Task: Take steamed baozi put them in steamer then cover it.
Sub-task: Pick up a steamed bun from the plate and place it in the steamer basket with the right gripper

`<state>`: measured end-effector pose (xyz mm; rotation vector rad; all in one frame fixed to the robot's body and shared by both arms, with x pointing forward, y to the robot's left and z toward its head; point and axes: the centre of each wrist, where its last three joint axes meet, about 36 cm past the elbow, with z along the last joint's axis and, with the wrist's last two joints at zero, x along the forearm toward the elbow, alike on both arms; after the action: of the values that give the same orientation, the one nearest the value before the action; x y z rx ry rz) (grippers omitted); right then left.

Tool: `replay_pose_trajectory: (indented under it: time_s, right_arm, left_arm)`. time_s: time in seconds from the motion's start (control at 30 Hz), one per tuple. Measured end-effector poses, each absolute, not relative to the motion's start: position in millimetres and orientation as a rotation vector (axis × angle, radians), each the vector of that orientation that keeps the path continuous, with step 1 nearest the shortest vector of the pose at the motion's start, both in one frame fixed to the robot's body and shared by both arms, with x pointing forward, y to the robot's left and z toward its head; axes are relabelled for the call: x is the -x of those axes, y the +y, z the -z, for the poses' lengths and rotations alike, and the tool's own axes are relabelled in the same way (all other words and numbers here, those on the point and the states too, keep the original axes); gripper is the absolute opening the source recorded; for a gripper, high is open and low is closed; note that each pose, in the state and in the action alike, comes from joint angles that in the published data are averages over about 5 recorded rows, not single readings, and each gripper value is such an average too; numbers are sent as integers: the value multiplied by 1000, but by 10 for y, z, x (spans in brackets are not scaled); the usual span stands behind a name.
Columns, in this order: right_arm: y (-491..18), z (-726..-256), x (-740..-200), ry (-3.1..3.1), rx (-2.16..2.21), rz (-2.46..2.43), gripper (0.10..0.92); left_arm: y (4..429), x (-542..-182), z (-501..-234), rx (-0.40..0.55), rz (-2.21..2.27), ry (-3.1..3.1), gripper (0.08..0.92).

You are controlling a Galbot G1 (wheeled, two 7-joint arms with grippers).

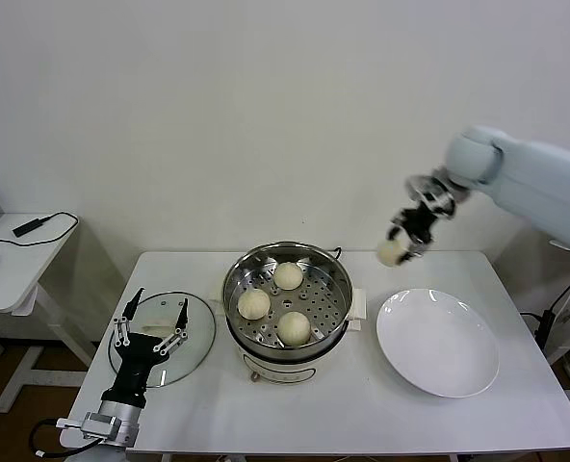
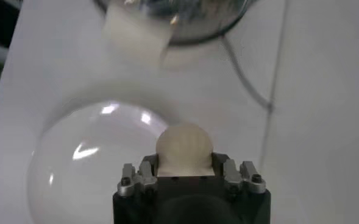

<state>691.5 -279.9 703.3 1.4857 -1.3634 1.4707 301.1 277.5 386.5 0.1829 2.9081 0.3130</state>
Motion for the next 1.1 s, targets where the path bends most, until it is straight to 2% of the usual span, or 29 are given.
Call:
replay_pose_trajectory:
  time_s: [0.2,0.47,0.77,1.1]
  right_arm:
    - [-2011,-7178,-6849,-1305,-1555,-1500,611]
    - [-1364,-6979,-6743,-1209,-1593,-1515,603]
    - [-984,-6626,-6687,-1118,-1602,-1524,594]
    - [-950,-6366,-6692,-1069,-1579,-1529,594]
  left_arm:
    - [2771,-3009,-3872,-181,-312,2905,823]
    - [2775,-3012,-3881,-174,-308,2902,823]
    - [2772,-3011,-3905,-171,-309,2903,823]
    - [2786,-3005,-3918,-161,-312,2902,823]
